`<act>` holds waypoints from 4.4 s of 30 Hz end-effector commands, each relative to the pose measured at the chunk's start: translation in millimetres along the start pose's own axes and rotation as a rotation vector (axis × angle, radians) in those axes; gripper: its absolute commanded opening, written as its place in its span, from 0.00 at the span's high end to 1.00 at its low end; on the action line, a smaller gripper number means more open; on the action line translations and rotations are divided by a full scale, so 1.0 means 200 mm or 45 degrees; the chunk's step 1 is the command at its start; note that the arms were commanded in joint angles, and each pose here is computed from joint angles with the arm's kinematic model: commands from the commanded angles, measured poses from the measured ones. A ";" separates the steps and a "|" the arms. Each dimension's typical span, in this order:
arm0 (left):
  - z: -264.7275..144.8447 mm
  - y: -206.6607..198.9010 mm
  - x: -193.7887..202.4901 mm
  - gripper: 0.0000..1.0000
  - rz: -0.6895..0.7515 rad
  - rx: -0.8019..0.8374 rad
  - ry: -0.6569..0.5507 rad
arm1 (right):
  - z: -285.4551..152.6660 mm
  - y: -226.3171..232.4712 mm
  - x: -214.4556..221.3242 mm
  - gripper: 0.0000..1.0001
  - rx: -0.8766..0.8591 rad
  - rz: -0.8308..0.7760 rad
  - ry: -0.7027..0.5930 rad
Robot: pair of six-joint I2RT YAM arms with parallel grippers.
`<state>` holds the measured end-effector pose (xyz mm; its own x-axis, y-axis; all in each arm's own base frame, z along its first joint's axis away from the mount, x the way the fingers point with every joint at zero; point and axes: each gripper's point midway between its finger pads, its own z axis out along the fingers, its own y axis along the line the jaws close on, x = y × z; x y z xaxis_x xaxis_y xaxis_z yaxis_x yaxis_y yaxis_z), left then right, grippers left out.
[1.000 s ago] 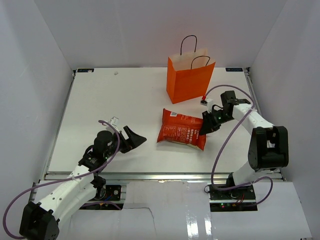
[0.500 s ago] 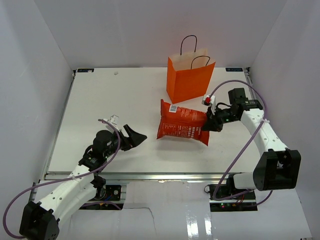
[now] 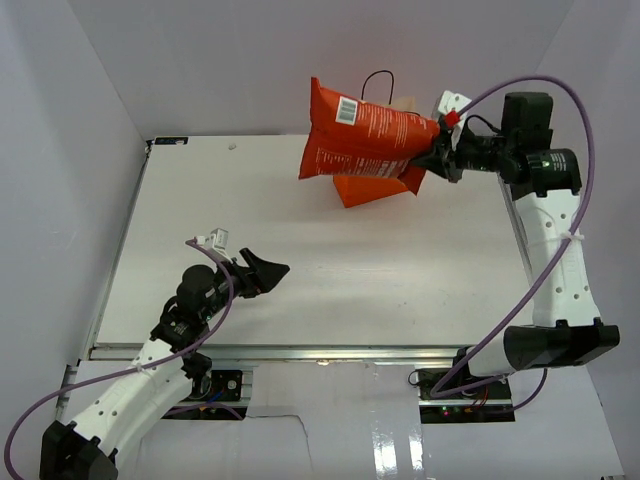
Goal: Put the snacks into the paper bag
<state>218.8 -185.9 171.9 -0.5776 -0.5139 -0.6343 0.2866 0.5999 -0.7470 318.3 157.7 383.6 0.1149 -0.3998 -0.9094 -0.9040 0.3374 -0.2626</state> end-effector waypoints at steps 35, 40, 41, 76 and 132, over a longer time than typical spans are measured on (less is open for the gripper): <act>-0.03 0.00 -0.01 0.04 0.019 0.004 -0.020 | -0.27 -1.14 -0.31 0.92 0.978 -0.311 0.032; -0.04 0.00 -0.02 0.04 0.017 0.004 -0.039 | -0.29 -1.16 -0.22 0.92 0.986 -0.333 0.101; -0.05 0.00 -0.02 0.04 0.016 0.005 -0.039 | -0.29 -1.17 -0.20 0.92 0.988 -0.334 0.110; -0.02 0.01 0.00 0.04 0.020 0.012 -0.020 | -0.27 -1.05 -0.14 0.84 0.970 -0.749 0.324; -0.18 -0.24 -0.39 0.02 0.367 -0.120 -0.117 | -0.17 0.24 0.93 0.10 0.726 0.835 0.367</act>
<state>222.7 -161.5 259.5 -0.4289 -0.4032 -0.8084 0.3679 0.7393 -0.5639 273.3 76.4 184.2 -0.5725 -0.2698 -0.7742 -0.5034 0.8611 0.0721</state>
